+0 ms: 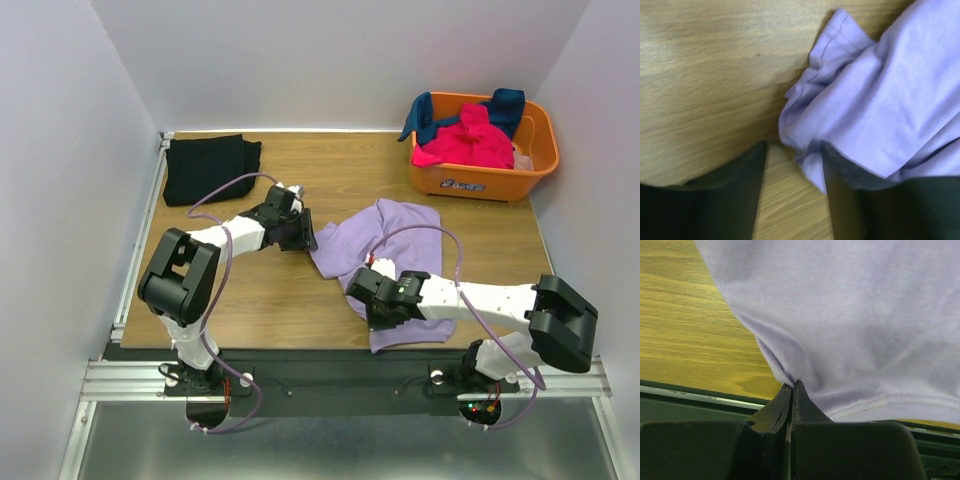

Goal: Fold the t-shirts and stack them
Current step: Flatten the tshirt out

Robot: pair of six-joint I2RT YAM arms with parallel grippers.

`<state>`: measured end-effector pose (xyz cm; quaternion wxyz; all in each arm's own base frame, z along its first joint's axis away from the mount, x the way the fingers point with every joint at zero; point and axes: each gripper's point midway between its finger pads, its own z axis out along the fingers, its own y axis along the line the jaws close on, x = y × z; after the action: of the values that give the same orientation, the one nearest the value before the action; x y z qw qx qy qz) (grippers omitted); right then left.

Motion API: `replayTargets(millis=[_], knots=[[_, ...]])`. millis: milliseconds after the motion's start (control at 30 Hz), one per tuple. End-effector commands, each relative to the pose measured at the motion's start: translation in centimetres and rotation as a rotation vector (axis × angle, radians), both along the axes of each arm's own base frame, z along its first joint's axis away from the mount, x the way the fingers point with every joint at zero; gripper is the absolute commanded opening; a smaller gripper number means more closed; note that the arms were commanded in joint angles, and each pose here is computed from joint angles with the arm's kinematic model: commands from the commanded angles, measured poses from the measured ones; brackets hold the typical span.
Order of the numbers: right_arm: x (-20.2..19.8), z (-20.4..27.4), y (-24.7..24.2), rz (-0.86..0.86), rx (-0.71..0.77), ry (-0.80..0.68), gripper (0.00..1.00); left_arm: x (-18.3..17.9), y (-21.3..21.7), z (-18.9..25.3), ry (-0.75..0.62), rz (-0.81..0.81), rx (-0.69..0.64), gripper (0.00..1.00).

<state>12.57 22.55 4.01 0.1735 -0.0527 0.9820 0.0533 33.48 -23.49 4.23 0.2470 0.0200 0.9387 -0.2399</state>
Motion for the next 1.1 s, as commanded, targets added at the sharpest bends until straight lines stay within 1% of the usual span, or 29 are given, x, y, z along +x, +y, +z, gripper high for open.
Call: replayTargets(millis=[0,33,100,133,167,233,300,333,367,400,433,467,500,533,567,600,633,667,700,733,767,800,833,867,900,933,1000,1033,1067], knots=[[1.0,1.5,-0.6,-0.063,0.010,-0.070,0.00,1.7,-1.7,1.4,-0.041,-0.008,-0.047,0.47],[1.1,1.6,-0.8,-0.066,0.004,-0.079,0.01,1.6,-1.8,1.3,-0.034,-0.011,-0.049,0.39],[1.5,2.3,-0.6,-0.066,0.012,-0.097,0.00,2.0,-2.3,1.3,-0.043,-0.016,-0.074,0.28],[1.8,2.6,-0.7,-0.070,0.006,-0.112,0.00,2.0,-2.6,1.4,-0.039,-0.022,-0.089,0.11],[2.2,3.4,-0.5,-0.072,0.015,-0.129,0.01,2.2,-2.9,1.3,-0.035,-0.025,-0.098,0.00],[2.8,4.4,-0.9,-0.086,-0.003,-0.163,0.00,2.9,-3.3,2.2,-0.051,-0.033,-0.112,0.00],[4.0,7.0,-1.0,-0.124,0.026,-0.211,0.00,3.5,-2.5,3.0,-0.063,-0.013,-0.081,0.00],[4.5,7.8,-1.9,-0.140,0.004,-0.236,0.01,4.7,-1.2,5.4,-0.119,0.028,-0.084,0.00],[5.4,9.1,-2.5,-0.169,0.016,-0.260,0.00,5.1,-0.3,6.5,-0.135,0.053,-0.083,0.00],[6.2,11.6,-2.4,-0.189,0.068,-0.301,0.00,5.7,0.8,7.9,-0.160,0.085,-0.090,0.00],[6.9,13.1,-2.9,-0.206,0.080,-0.330,0.01,6.3,2.0,9.5,-0.189,0.121,-0.093,0.00],[7.5,14.4,-3.3,-0.194,0.083,-0.356,0.00,6.8,3.0,13.3,-0.264,0.149,-0.119,0.00],[8.6,17.0,-3.8,-0.221,0.110,-0.405,0.01,7.2,5.0,14.9,-0.287,0.198,-0.109,0.00],[9.0,18.4,-4.1,-0.218,0.122,-0.432,0.00,7.4,6.1,16.7,-0.331,0.226,-0.102,0.00],[9.4,19.5,-4.3,-0.184,0.105,-0.459,0.00,7.3,6.9,20.8,-0.420,0.232,-0.121,0.00],[9.7,20.9,-4.7,-0.177,0.095,-0.485,0.00,6.8,7.4,22.2,-0.437,0.239,-0.117,0.00],[10.3,23.1,-4.3,-0.173,0.115,-0.520,0.00,6.4,7.6,23.6,-0.462,0.233,-0.121,0.00],[10.6,24.3,-4.4,-0.164,0.108,-0.541,0.00,5.8,7.9,26.8,-0.519,0.230,-0.138,0.00],[10.7,25.2,-5.0,-0.150,0.074,-0.562,0.01,5.0,8.6,27.2,-0.503,0.250,-0.116,0.00],[11.2,27.8,-4.7,-0.157,0.106,-0.601,0.00,4.2,9.3,29.9,-0.549,0.271,-0.119,0.00],[11.3,28.9,-5.0,-0.158,0.104,-0.620,0.01,3.1,10.1,30.2,-0.523,0.295,-0.098,0.00],[11.3,29.8,-5.6,-0.170,0.093,-0.635,0.00,2.8,11.6,31.4,-0.543,0.350,-0.075,0.00],[11.3,31.1,-5.8,-0.181,0.111,-0.657,0.00,2.1,12.4,32.7,-0.564,0.379,-0.069,0.00],[11.2,33.3,-6.0,-0.202,0.154,-0.692,0.01,0.8,13.3,35.7,-0.625,0.409,-0.082,0.00],[11.2,34.5,-6.4,-0.218,0.171,-0.715,0.00,0.0,14.4,36.4,-0.629,0.457,-0.056,0.00],[11.1,36.2,-6.9,-0.236,0.207,-0.749,0.00,-1.3,15.0,38.1,-0.652,0.473,-0.063,0.00],[11.2,37.6,-7.4,-0.263,0.226,-0.783,0.00,-2.1,15.3,38.8,-0.651,0.482,-0.068,0.00],[11.5,38.2,-7.9,-0.287,0.212,-0.812,0.01,-2.2,14.9,38.7,-0.635,0.465,-0.076,0.00],[11.7,38.5,-8.2,-0.290,0.196,-0.831,0.00,-1.8,14.5,37.6,-0.600,0.453,-0.070,0.00]])
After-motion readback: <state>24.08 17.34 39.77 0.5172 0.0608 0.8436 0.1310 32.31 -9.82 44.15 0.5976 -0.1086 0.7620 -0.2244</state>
